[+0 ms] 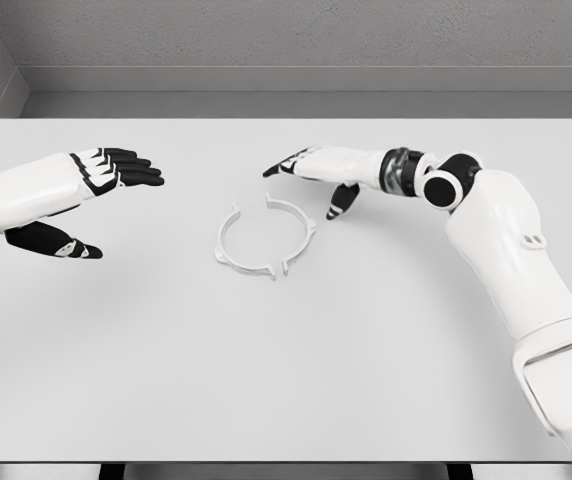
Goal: Assemble PVC drainage pipe clamps
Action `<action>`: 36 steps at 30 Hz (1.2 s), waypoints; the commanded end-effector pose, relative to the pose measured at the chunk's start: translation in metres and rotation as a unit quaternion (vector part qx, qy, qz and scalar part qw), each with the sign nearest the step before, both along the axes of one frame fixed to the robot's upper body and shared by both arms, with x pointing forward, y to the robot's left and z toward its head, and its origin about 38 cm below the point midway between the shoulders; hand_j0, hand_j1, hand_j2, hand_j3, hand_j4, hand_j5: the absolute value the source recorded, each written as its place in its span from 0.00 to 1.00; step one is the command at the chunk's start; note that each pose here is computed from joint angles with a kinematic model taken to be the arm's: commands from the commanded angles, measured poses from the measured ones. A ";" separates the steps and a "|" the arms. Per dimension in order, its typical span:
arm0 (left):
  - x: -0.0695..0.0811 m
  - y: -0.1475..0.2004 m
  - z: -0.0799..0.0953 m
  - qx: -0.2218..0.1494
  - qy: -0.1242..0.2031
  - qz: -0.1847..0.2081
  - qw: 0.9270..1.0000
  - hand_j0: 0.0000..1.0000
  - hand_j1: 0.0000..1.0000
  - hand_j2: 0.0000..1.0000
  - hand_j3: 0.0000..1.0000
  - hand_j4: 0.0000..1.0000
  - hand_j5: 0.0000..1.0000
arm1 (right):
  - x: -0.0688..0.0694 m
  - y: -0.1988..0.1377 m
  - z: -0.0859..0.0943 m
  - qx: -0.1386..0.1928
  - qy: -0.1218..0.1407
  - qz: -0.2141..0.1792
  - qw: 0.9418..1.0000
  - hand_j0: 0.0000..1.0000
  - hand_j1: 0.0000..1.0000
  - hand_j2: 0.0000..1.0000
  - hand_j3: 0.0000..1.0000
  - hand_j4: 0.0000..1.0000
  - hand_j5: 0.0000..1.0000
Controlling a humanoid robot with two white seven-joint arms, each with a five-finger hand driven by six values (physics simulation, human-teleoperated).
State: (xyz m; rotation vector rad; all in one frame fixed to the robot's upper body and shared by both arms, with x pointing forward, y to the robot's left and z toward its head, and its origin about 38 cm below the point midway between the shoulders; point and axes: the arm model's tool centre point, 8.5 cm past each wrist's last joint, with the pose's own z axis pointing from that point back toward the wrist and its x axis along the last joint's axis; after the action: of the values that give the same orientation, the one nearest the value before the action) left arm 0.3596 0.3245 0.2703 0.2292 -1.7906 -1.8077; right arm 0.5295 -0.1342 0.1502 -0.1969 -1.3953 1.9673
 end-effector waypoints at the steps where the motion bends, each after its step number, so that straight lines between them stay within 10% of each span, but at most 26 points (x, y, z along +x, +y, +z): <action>1: 0.000 -0.003 -0.002 -0.011 0.002 -0.002 1.000 1.00 1.00 1.00 1.00 1.00 1.00 | -0.003 0.012 0.000 0.000 0.000 0.013 1.000 1.00 1.00 1.00 1.00 1.00 1.00; 9: 0.002 -0.015 0.004 -0.025 -0.012 -0.014 1.000 1.00 1.00 1.00 1.00 1.00 1.00 | -0.005 0.014 -0.002 0.000 0.002 0.015 1.000 1.00 1.00 1.00 1.00 1.00 1.00; 12: 0.013 -0.019 0.054 -0.043 -0.070 -0.028 0.996 1.00 1.00 1.00 1.00 1.00 1.00 | -0.007 0.024 -0.004 0.000 0.003 0.025 1.000 1.00 1.00 1.00 1.00 1.00 1.00; 19: 0.010 -0.030 0.026 -0.027 -0.030 -0.044 0.998 1.00 1.00 1.00 1.00 1.00 1.00 | -0.007 0.029 -0.001 0.001 0.000 0.029 1.000 1.00 1.00 1.00 1.00 1.00 1.00; 22: -0.006 -0.058 -0.065 0.032 0.031 -0.040 0.998 1.00 1.00 1.00 1.00 1.00 1.00 | -0.008 0.030 -0.003 -0.002 0.002 0.031 1.000 1.00 1.00 1.00 1.00 1.00 1.00; 36: -0.001 0.005 -0.050 0.011 0.031 0.044 0.999 1.00 1.00 1.00 1.00 1.00 1.00 | -0.012 0.048 -0.001 -0.006 0.003 0.050 0.999 1.00 1.00 1.00 1.00 1.00 1.00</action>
State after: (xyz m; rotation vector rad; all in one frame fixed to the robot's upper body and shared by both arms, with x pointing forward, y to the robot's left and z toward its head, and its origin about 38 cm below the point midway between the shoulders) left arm 0.3567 0.3251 0.2208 0.2519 -1.6981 -1.7752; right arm 0.5183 -0.0884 0.1488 -0.1363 -1.4094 2.0607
